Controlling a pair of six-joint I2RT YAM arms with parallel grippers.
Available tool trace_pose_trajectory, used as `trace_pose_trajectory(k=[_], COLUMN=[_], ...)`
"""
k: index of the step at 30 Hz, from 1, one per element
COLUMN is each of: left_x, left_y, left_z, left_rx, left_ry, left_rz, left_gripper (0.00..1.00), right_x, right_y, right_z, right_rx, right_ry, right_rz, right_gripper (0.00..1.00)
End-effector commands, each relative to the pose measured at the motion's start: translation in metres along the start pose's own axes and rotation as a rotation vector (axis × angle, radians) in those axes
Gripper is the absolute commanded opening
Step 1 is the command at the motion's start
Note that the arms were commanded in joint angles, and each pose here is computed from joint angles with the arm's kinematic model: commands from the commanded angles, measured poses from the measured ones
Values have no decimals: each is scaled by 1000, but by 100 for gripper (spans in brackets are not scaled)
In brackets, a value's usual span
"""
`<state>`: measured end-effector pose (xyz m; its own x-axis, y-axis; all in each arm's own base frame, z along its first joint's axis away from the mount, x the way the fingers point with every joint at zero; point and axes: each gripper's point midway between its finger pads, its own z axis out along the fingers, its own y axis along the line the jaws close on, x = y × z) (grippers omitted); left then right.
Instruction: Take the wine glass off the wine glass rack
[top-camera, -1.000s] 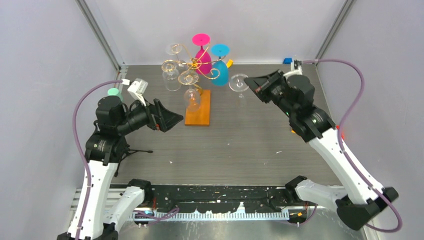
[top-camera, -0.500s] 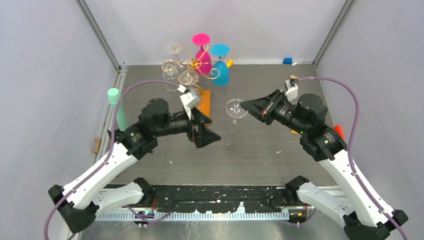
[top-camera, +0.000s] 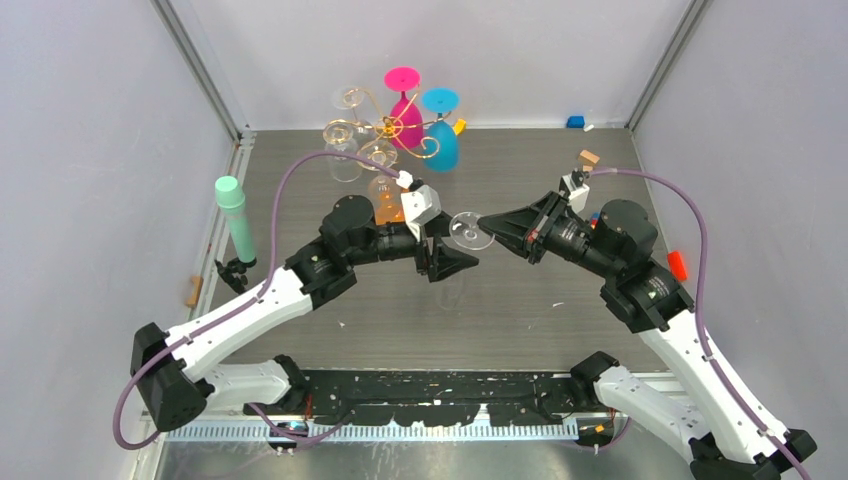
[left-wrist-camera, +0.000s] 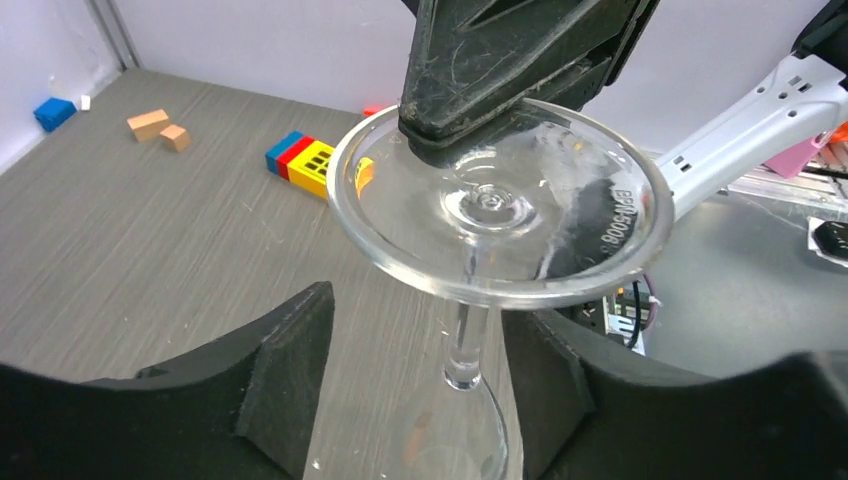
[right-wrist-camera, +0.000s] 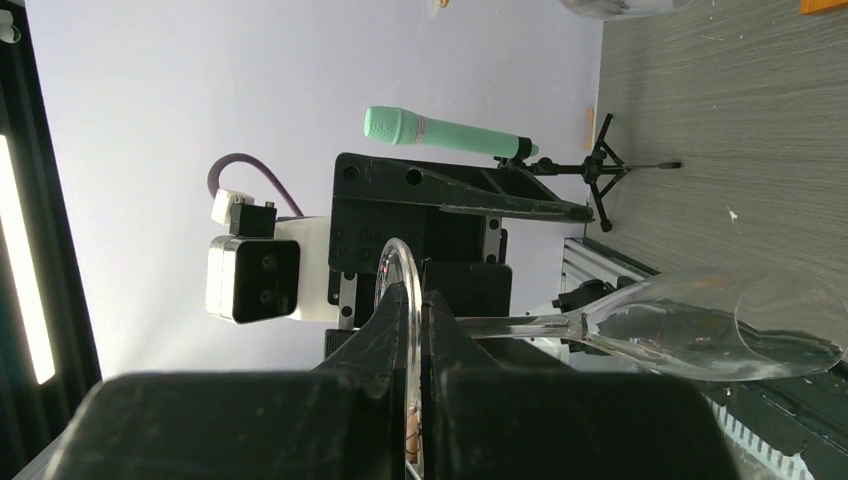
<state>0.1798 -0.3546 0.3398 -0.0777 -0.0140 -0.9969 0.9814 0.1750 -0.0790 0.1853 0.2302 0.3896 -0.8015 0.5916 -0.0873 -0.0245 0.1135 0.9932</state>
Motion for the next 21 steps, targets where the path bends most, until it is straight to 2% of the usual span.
trace_pose_trajectory(k=[1,4,8,11,14,15,16,17,18,19,21], left_x=[-29,-28,-30,-31,-32,-32,-35,-38,-40,-44,-53], left_y=[-10,-8,-9,-10,-10,-9,-7,-4,-1,3,10], left_z=[6,6,6,6,5,5,3,1,0,-3,-11], left_rx=[50,36,38,41,39,30,10,-12,-38,-63,-126], left_ry=[-101,-103,-123,-126,-128,-131,-140,-150,-160,-173,-207], left_rz=[23,-6,-36,-46,-50,-53,-54,-55,-58,-59,-62], left_gripper=[58,41,24,1,0,0,0,0,0,0,0], right_x=[6,5,5,4,3,3,2,1,-3,-5,-11], right_y=[28,28,27,25,25,25,23,23,17,15,9], right_z=[-9,-8,-5,-3,-2,-1,-1,-2,-2,-4,-7], right_rx=[-104,-107,-105,-101,-103,-103,-102,-99,-75,-67,-43], right_ry=[21,21,21,25,22,20,12,5,-20,-36,-83], right_rz=[-13,-14,-10,-8,-29,-44,-91,-114,-154,-177,-225], right_gripper=[0,0,0,0,3,19,31,53,61,74,84])
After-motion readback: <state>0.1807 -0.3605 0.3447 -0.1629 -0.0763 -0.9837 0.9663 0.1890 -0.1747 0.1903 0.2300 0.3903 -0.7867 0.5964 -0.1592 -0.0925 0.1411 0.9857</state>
